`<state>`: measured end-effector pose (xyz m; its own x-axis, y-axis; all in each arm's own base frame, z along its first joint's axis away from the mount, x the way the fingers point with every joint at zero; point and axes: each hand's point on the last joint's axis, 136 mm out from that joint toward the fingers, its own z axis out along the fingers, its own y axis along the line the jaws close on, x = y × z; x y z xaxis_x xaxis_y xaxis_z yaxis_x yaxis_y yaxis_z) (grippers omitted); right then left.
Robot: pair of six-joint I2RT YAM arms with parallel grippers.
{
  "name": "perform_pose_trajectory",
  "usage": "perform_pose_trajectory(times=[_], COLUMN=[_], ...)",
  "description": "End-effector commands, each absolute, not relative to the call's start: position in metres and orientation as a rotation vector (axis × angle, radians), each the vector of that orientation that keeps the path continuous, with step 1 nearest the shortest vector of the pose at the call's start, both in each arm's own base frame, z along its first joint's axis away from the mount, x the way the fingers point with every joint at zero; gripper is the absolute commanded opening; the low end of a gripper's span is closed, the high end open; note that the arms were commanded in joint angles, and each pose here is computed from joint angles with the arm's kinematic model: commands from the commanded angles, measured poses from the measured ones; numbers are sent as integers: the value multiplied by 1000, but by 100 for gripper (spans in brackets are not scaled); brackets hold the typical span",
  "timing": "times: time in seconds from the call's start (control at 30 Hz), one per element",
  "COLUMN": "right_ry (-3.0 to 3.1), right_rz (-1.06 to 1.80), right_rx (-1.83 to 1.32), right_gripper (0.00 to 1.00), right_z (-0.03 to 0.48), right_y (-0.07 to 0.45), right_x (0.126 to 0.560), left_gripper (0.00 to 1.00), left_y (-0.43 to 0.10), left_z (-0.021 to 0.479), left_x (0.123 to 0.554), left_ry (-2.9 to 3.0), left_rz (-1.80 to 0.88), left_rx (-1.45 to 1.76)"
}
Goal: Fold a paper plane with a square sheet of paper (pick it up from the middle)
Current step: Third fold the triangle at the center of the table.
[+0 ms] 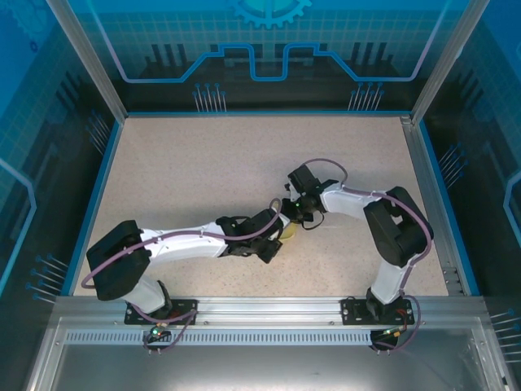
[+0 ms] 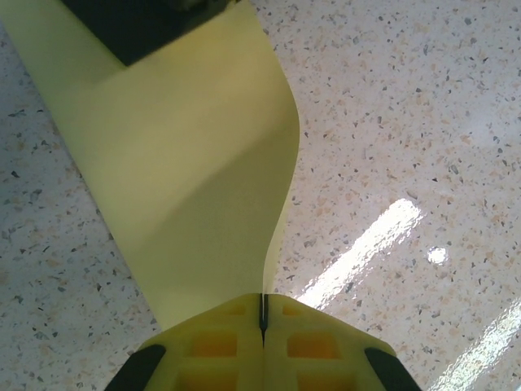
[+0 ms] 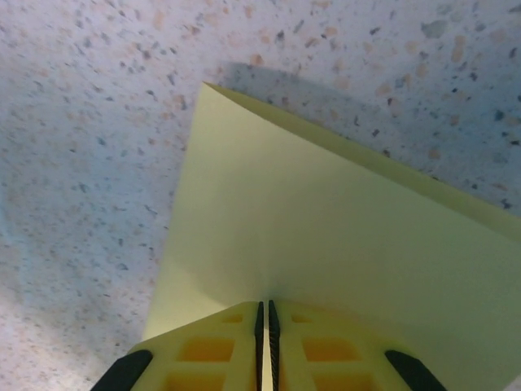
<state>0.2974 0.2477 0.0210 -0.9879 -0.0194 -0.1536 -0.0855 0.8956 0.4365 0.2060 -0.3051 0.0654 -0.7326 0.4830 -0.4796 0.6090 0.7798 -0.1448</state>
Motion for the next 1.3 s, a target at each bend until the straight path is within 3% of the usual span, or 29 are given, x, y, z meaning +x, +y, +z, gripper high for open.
perform_pose_trajectory(times=[0.0, 0.47, 1.27], right_ry=[2988, 3062, 3056], right_rz=[599, 569, 603], right_rx=[-200, -268, -185], right_gripper=[14, 15, 17], right_z=[9, -14, -5], right_y=[244, 241, 243], right_x=[288, 276, 273], left_gripper=[0, 0, 0], left_y=[-307, -300, -284], left_z=[65, 53, 32], left_x=[205, 237, 247], left_ry=[2597, 2712, 2784], left_rz=[-468, -534, -497], left_rx=[849, 739, 627])
